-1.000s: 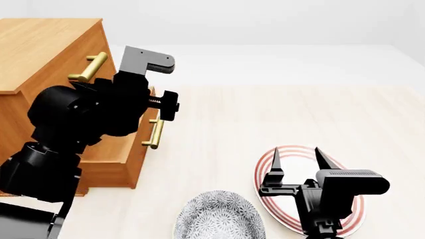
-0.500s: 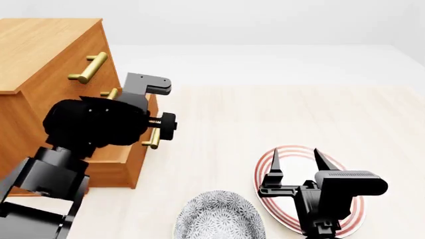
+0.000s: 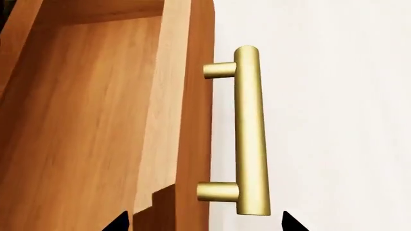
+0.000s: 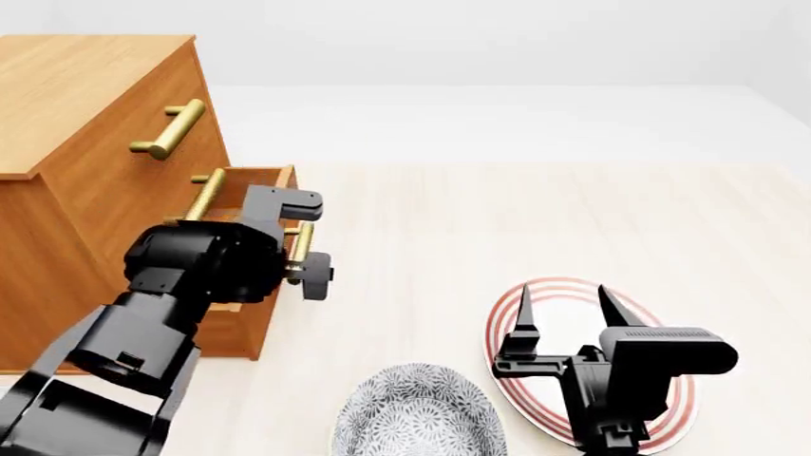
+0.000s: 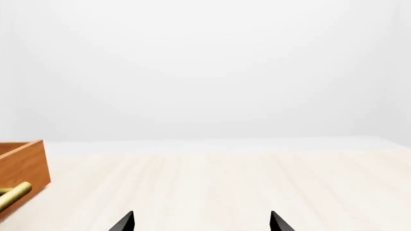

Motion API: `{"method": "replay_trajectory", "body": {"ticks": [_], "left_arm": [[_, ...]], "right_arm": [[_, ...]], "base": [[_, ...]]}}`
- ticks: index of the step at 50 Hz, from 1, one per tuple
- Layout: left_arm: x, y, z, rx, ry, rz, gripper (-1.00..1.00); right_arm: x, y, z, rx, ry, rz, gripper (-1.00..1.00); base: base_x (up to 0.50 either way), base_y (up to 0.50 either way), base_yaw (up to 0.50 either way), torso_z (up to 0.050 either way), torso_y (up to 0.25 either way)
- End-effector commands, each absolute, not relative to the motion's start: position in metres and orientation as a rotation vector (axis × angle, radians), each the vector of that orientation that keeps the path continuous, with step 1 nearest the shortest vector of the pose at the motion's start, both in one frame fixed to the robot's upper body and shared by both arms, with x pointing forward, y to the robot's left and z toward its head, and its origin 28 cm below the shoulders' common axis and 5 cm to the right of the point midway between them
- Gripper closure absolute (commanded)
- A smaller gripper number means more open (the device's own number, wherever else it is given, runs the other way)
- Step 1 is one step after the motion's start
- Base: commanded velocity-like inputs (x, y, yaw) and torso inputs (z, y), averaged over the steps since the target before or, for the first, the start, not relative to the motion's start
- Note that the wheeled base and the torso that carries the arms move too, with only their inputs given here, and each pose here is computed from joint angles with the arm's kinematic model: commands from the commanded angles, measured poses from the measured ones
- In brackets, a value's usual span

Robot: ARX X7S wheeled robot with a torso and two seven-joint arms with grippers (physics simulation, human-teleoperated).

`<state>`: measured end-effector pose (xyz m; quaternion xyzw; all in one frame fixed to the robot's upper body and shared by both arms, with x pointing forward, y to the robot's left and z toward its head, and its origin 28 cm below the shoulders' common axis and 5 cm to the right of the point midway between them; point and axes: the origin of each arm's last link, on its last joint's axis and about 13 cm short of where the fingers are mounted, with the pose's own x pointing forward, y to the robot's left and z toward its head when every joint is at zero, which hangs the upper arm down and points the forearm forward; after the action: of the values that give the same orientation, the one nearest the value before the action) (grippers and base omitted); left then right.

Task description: Open the bottom drawer of the cabinet.

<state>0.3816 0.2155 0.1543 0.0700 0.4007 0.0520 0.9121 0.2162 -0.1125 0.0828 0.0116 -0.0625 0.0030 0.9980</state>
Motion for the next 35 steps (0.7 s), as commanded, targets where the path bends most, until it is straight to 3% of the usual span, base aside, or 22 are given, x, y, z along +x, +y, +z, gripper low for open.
{"method": "replay_trajectory", "body": {"ticks": [1, 35], "left_arm": [[0.382, 0.218, 0.14, 0.135, 0.864, 0.12, -1.0], [0.368, 0.182, 0.164, 0.078, 0.851, -0.195, -1.0]], "right_arm": [[0.217, -0.113, 0.081, 0.025, -0.121, 0.005, -1.0], [0.215, -0.114, 0.083, 0.026, -0.128, 0.001, -1.0]], "base": [[0.0, 0.0, 0.0, 0.0, 0.0], [0.0, 0.0, 0.0, 0.0, 0.0]]}}
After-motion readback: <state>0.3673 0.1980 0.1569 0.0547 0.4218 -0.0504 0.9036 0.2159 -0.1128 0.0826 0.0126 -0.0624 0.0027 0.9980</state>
